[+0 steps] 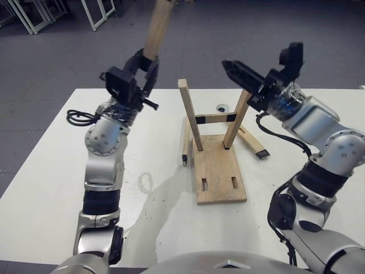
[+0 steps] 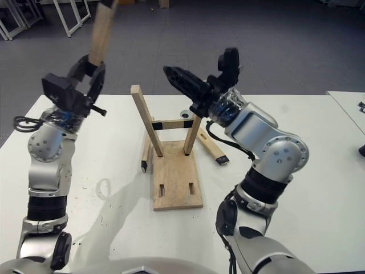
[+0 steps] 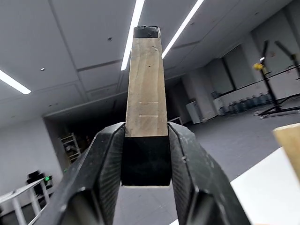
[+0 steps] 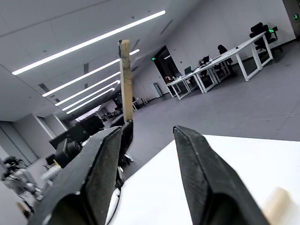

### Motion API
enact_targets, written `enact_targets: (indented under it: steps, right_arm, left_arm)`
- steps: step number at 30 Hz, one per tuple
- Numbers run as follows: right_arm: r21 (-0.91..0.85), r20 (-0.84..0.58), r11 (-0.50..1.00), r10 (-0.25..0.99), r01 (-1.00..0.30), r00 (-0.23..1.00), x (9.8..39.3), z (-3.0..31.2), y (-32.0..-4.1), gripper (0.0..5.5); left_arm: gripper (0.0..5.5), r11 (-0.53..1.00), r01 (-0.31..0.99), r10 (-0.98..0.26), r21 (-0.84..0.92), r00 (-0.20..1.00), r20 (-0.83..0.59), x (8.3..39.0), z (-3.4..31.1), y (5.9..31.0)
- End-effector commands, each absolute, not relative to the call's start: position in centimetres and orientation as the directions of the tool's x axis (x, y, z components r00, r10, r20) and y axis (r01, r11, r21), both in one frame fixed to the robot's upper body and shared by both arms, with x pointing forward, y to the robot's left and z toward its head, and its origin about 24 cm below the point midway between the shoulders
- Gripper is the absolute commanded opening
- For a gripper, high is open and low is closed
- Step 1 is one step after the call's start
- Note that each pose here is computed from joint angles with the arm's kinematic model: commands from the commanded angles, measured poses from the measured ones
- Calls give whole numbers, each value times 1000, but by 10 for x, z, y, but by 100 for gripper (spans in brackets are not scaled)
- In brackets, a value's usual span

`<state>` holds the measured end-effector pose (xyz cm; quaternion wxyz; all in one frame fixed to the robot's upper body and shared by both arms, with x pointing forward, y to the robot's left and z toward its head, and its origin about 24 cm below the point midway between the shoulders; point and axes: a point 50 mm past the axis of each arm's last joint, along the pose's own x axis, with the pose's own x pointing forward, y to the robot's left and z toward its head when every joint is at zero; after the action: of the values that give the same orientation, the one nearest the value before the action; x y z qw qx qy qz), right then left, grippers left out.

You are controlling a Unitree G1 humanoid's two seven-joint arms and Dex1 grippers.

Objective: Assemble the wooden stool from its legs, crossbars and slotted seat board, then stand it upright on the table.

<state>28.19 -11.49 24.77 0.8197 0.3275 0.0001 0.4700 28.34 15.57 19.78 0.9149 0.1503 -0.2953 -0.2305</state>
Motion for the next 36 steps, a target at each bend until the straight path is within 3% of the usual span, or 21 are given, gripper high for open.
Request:
enact_targets:
  steps: [1, 8, 12, 18, 32, 34, 36]
  right_arm:
    - [533, 377, 269, 773, -802, 510, 282, 273, -103, 286]
    - [530, 374, 270, 776, -804, 508, 286, 282, -96, 288]
    - [523, 309, 322, 791, -789, 528, 291, 272, -99, 288]
    - [577, 318, 315, 763, -753, 563, 300, 271, -103, 288]
    - [518, 356, 282, 787, -807, 504, 293, 286, -101, 46]
    - [511, 389, 277, 769, -814, 507, 293, 295, -106, 42]
    - [506, 416, 267, 757, -820, 503, 293, 302, -109, 40]
  left_arm:
    - [132, 776, 434, -620, 456, 656, 431, 276, 192, 134]
    - [132, 722, 524, -688, 451, 612, 390, 267, 185, 124]
    - [132, 750, 502, -659, 430, 624, 420, 269, 190, 129]
    - [132, 739, 503, -672, 449, 602, 431, 262, 189, 128]
    - [132, 727, 498, -679, 473, 621, 391, 268, 186, 131]
    - [132, 730, 491, -676, 476, 621, 396, 269, 187, 132]
    - [181, 738, 473, -666, 481, 627, 405, 271, 189, 132]
